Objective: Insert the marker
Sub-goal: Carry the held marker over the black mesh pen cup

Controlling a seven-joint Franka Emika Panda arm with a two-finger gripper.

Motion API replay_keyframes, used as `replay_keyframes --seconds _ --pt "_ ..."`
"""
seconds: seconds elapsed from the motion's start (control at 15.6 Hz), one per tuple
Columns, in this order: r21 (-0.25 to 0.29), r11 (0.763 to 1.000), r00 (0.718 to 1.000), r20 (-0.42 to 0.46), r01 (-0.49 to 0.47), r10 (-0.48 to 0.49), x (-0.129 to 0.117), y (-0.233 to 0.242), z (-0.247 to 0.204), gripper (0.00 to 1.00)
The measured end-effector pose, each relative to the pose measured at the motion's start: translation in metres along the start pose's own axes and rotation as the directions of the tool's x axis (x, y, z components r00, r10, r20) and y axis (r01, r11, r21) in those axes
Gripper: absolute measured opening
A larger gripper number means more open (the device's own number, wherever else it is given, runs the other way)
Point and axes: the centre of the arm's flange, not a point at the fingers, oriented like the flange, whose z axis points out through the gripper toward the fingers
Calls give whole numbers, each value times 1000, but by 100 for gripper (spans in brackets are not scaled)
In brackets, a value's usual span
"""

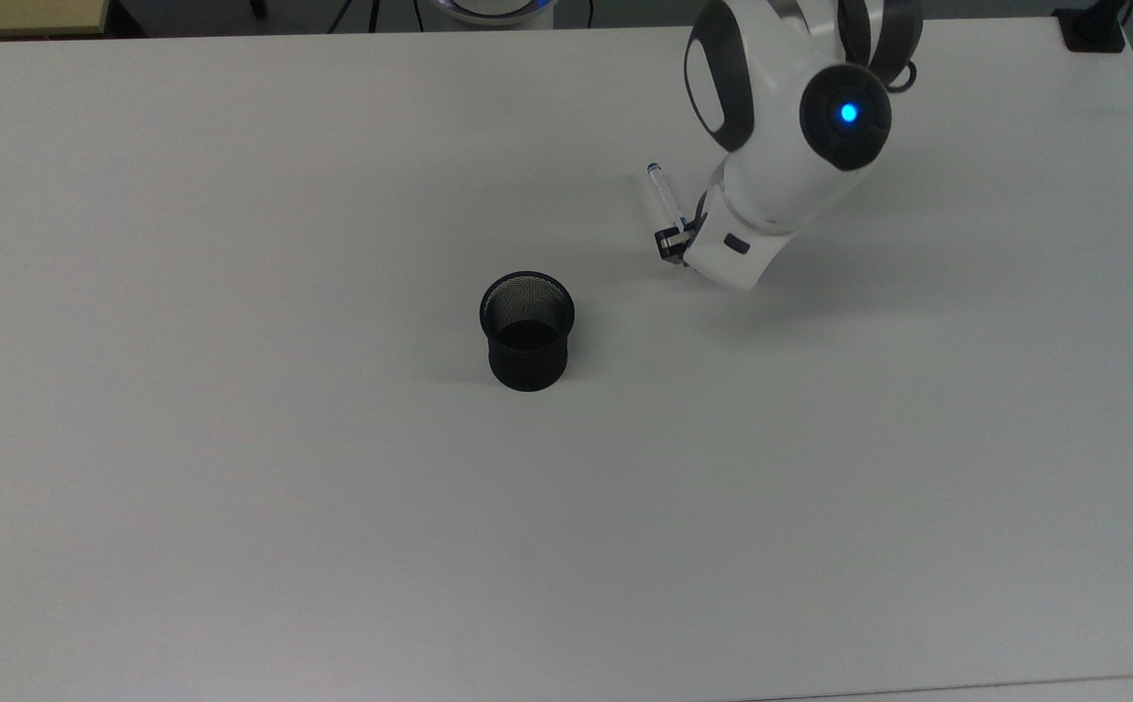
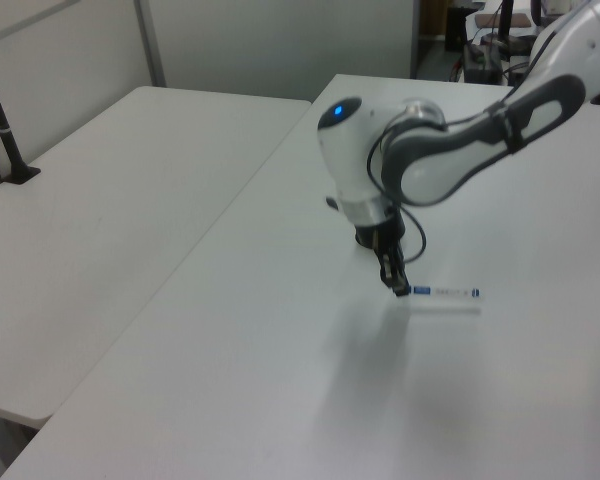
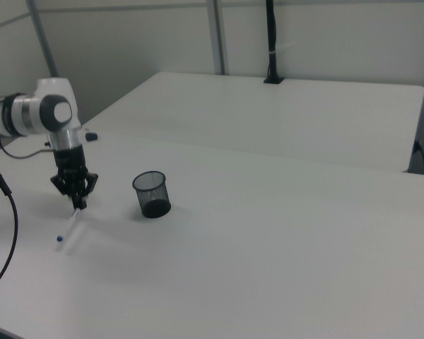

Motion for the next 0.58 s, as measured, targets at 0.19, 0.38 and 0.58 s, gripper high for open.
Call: replay_keyframes --seconds 0.19,0.38,0.58 --pt "27 999 997 -63 -43 44 -15 33 -56 18" --pt "57 994 986 -132 -94 101 -30 73 -101 18" --pt "80 987 971 -184 -139 151 -43 108 -130 18"
